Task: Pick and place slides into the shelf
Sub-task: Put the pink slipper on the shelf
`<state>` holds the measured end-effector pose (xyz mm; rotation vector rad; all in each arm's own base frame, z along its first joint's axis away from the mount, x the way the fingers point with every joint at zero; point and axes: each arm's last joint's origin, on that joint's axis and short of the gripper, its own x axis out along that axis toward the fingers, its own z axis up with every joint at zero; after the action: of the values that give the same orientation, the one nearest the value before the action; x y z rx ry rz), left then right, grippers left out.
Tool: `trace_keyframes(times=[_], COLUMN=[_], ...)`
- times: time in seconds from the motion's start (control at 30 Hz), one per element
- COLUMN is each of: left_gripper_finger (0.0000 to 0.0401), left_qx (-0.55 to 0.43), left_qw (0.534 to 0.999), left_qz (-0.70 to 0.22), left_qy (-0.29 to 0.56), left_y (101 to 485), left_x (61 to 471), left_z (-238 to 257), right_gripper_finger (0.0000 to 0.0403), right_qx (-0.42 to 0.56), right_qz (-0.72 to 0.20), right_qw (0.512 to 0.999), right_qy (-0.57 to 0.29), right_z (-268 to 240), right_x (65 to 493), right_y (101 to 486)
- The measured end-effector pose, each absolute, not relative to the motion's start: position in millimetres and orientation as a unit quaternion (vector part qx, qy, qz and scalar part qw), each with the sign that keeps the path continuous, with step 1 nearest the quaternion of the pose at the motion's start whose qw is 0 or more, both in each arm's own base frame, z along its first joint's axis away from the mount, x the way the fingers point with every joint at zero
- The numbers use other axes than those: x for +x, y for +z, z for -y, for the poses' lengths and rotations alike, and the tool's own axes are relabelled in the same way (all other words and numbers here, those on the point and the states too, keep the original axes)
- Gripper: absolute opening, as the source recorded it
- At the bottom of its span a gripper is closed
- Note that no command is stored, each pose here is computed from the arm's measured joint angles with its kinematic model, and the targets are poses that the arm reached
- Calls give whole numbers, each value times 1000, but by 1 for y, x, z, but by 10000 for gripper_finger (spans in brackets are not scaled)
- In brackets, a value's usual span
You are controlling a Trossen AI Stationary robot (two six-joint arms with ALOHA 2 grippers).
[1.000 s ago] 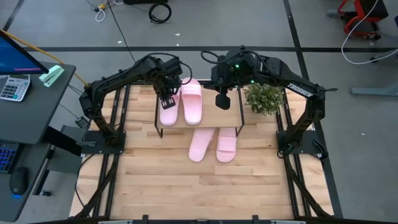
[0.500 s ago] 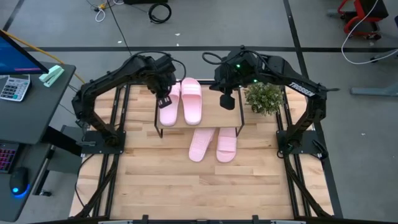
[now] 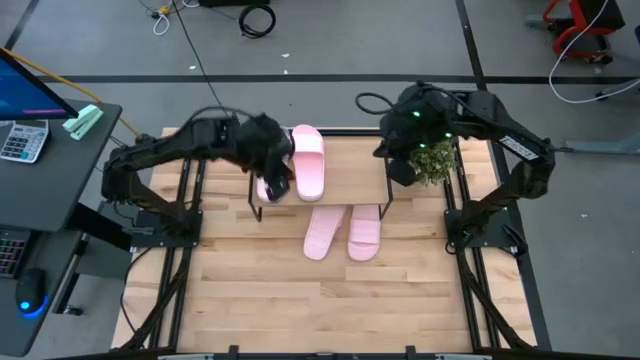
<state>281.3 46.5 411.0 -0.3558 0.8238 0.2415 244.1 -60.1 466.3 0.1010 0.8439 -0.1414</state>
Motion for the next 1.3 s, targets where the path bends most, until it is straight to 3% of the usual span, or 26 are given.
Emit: trace_keyframes(times=[0.23, 0.57, 1.0, 1.3], left_gripper_finger=[78, 70, 68, 75], left_qx=[-159, -187, -191, -239], left_qw=[908, 898, 875, 841], left_qz=[-357, -360, -415, -447], left_qy=[149, 168, 160, 187], left_y=[409, 391, 335, 294], left_x=[299, 321, 363, 379], left_z=[-6, 32, 83, 119], right_gripper_finger=[8, 9, 12, 11], right_qx=[97, 186, 216, 209], right_qz=[-384, -332, -357, -341], right_qw=[915, 923, 909, 916], right_qy=[-78, -52, 18, 46], right_z=[42, 9, -34, -52], right_x=[205, 165, 166, 171], right_y=[451, 389, 315, 304])
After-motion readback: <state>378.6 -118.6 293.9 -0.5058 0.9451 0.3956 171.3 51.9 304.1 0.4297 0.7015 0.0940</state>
